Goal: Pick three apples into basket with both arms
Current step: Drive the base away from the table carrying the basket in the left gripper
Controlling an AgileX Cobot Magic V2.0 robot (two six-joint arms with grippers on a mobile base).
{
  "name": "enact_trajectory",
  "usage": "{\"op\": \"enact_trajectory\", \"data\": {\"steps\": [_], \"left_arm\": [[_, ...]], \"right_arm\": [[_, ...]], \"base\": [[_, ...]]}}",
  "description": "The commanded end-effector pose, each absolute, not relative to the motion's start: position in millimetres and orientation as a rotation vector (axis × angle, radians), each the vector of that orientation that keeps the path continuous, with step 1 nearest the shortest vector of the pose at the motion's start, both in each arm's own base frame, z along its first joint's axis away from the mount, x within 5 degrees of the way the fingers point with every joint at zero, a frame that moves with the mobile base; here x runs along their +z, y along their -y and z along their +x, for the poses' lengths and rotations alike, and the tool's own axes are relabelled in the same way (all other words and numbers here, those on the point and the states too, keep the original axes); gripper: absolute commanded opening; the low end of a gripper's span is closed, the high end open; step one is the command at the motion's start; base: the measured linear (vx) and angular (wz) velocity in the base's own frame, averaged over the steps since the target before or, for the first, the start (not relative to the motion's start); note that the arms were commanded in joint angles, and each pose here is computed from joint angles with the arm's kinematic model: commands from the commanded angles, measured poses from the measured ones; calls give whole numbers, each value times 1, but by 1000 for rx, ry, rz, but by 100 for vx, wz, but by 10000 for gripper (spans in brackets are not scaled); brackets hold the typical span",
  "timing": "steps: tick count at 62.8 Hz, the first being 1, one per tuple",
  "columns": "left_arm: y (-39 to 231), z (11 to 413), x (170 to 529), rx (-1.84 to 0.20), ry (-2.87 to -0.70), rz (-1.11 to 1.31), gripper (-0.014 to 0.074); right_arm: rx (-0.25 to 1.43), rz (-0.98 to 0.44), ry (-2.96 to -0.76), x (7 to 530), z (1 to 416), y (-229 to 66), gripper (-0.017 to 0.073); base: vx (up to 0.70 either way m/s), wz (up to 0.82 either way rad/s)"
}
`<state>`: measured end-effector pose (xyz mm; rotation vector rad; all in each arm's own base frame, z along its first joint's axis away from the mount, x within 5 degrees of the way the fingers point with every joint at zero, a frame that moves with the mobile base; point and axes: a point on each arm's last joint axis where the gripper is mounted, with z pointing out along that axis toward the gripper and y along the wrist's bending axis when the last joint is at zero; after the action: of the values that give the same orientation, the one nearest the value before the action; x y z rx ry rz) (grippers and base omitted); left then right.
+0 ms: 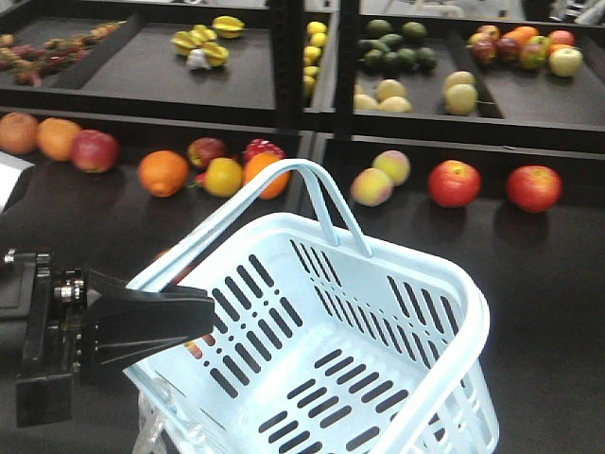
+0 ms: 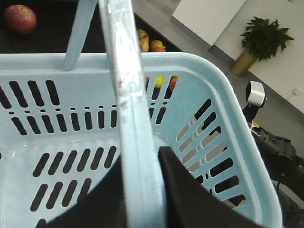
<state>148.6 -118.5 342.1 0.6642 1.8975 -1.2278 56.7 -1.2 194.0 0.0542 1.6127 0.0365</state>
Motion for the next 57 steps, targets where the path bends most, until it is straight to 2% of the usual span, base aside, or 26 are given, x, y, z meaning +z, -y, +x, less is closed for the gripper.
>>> {"op": "enact_trajectory", "data": {"steps": [1,57], "left_arm": [[118,146,353,-1229,-1860,656,-8],[118,146,353,-1229,-1860,656,-8]], "right_arm": [[24,34,-1546,196,57,1,-4],[24,34,-1546,196,57,1,-4]], "base": [[-12,46],[-16,63]]}}
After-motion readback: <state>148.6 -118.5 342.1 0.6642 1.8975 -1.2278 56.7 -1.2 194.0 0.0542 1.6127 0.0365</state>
